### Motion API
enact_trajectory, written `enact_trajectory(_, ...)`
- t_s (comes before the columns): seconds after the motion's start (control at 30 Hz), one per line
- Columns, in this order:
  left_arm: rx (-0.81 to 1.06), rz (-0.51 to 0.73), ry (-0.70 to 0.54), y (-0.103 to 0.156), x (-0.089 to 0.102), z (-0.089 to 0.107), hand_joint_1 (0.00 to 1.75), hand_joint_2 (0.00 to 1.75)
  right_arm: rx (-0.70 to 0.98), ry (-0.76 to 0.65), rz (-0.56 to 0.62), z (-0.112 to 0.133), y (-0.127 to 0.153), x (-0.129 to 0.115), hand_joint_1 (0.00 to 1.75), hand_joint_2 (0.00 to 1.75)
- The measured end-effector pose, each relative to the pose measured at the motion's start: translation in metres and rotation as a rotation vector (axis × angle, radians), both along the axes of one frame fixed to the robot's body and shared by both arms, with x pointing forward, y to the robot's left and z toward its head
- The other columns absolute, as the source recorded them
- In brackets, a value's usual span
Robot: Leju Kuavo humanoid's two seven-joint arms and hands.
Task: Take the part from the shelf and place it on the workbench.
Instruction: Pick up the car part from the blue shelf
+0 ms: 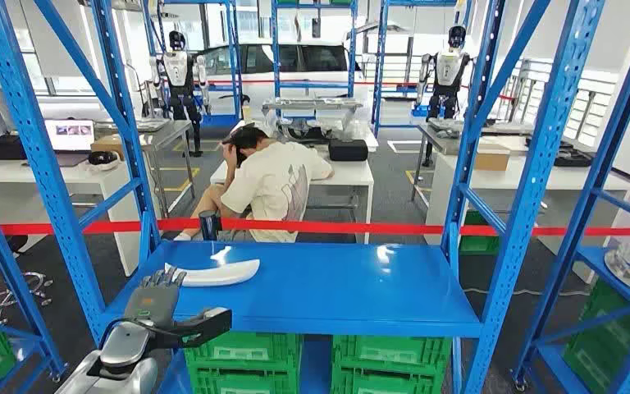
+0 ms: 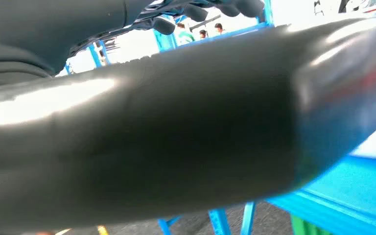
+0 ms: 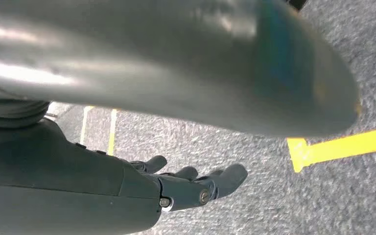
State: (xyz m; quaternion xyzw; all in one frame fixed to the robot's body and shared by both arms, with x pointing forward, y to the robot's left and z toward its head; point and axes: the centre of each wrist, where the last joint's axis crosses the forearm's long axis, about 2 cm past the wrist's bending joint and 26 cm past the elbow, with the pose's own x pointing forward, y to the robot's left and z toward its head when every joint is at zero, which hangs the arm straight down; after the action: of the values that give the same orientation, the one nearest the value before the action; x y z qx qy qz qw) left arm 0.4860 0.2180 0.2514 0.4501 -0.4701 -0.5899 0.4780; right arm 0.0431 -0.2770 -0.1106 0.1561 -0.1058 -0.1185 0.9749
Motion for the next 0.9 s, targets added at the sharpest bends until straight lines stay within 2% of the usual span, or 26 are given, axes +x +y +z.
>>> enact_trajectory(0.9,0.009,0.003,0.011,0.0034,-0.0003,-0.0025,0.00,0.00,0.006,0.009,0.006,-0.0001,0.0014,-0.0016,0.00,0.00)
